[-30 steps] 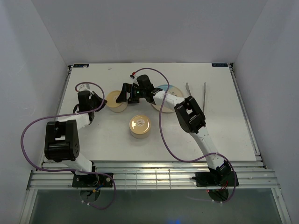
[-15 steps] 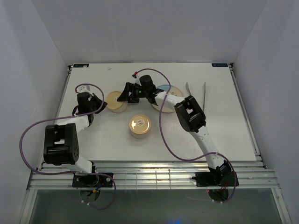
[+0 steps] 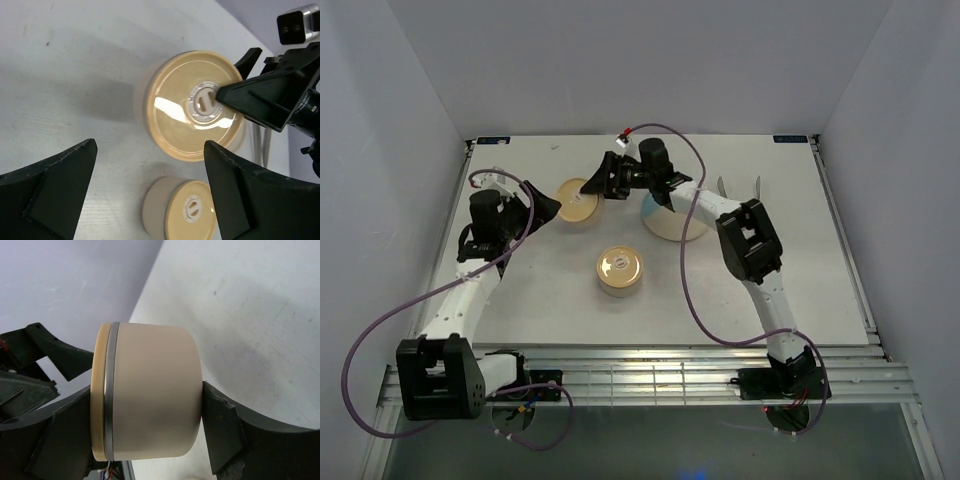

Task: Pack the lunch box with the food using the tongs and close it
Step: Pick up the packing box from the center of the board, then place the packing box into the packing box.

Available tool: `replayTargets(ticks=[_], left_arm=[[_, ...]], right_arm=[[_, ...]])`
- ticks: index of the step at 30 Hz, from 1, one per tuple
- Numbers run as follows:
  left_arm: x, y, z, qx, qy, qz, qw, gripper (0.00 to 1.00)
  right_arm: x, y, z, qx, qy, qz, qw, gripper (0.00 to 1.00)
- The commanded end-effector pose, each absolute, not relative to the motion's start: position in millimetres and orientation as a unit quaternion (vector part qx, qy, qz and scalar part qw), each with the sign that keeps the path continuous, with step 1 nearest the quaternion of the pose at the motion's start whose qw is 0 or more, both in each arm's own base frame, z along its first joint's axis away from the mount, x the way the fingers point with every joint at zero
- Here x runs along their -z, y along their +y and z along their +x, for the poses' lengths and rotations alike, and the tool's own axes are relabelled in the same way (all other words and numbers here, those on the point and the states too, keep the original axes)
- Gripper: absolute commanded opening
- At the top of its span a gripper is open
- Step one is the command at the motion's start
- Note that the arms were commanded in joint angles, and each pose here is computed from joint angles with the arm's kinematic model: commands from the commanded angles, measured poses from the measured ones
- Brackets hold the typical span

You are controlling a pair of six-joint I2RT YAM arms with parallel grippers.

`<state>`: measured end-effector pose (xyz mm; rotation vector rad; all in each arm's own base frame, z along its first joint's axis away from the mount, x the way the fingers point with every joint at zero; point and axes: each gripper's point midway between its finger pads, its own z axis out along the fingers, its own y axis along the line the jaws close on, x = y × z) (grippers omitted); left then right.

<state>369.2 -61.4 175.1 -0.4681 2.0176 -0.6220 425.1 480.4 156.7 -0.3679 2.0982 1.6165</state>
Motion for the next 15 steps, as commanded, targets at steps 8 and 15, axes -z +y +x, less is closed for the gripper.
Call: replayTargets(ticks=[8, 15], left_arm=[[-256, -93, 332, 0.342, 0.790, -0.115, 0.496, 0.98], [-241, -128, 314, 0.415, 0.786, -0.052, 0.456, 0.98]], right_arm=[[-280, 390, 350, -0.593, 0.727, -0.184, 0.295, 0.08], [-252, 374, 297, -0.580, 0.744, -0.183, 0.277, 0.08]])
